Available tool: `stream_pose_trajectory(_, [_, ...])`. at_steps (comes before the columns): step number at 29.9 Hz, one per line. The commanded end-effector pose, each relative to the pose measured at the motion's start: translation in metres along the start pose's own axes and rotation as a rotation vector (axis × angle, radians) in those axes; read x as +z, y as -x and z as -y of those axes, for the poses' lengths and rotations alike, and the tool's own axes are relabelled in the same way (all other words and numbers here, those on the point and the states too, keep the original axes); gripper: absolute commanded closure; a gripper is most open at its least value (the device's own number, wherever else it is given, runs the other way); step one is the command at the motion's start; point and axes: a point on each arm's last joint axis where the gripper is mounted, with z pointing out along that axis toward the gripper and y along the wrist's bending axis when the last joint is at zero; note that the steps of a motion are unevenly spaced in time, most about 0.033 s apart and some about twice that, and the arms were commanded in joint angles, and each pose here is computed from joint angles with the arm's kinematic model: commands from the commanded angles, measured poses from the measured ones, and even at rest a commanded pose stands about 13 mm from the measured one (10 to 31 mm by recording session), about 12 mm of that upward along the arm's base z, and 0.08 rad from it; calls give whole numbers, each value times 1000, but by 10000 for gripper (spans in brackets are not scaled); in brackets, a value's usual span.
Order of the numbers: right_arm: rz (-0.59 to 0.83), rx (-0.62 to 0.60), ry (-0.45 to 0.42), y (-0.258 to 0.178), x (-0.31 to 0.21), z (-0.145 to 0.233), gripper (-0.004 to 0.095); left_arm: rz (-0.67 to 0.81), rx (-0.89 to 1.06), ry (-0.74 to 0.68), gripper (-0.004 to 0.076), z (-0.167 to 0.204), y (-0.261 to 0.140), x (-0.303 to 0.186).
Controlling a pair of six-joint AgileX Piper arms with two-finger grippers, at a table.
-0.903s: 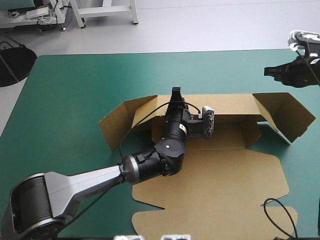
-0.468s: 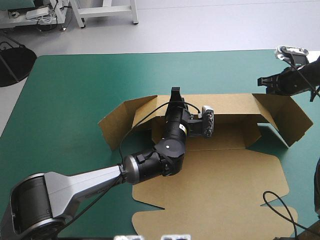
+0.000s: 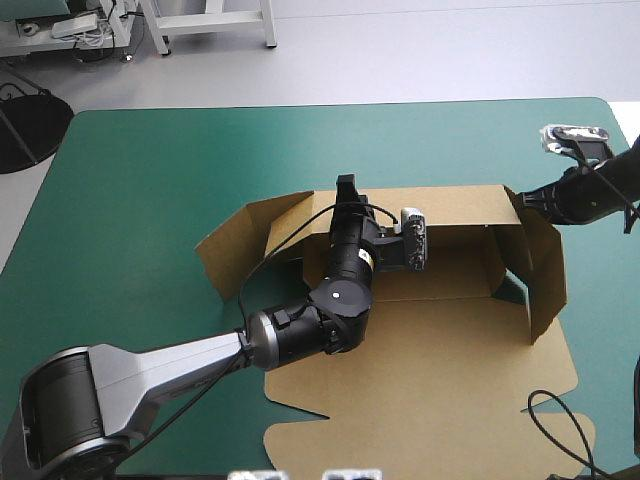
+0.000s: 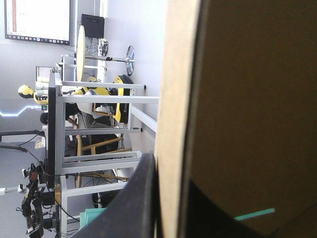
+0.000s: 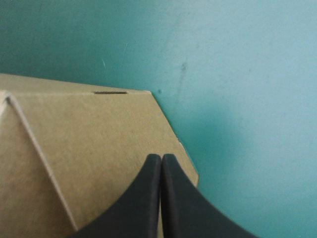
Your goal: Fold the box
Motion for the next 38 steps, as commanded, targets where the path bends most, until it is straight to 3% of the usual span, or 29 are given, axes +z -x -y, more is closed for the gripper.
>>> stream_pose_trajectory(1, [90, -40, 39, -7, -25, -16, 921, 18, -88, 21, 732, -19, -2, -14])
stream_pose_trajectory(6, [133, -59, 62, -23, -20, -22, 921, 14, -75, 17, 732, -17, -1, -12])
stream_pose_trajectory(18, [401, 3, 81, -81, 0, -36, 921, -17, -21, -20, 732, 6, 3, 4])
stream_pose_trajectory(27, [421, -37, 26, -92, 16, -29, 921, -25, -35, -41, 732, 9, 3, 5])
stream_pose_trajectory(38, [358, -111, 60, -98, 17, -34, 903, -25, -35, -41, 732, 9, 3, 5])
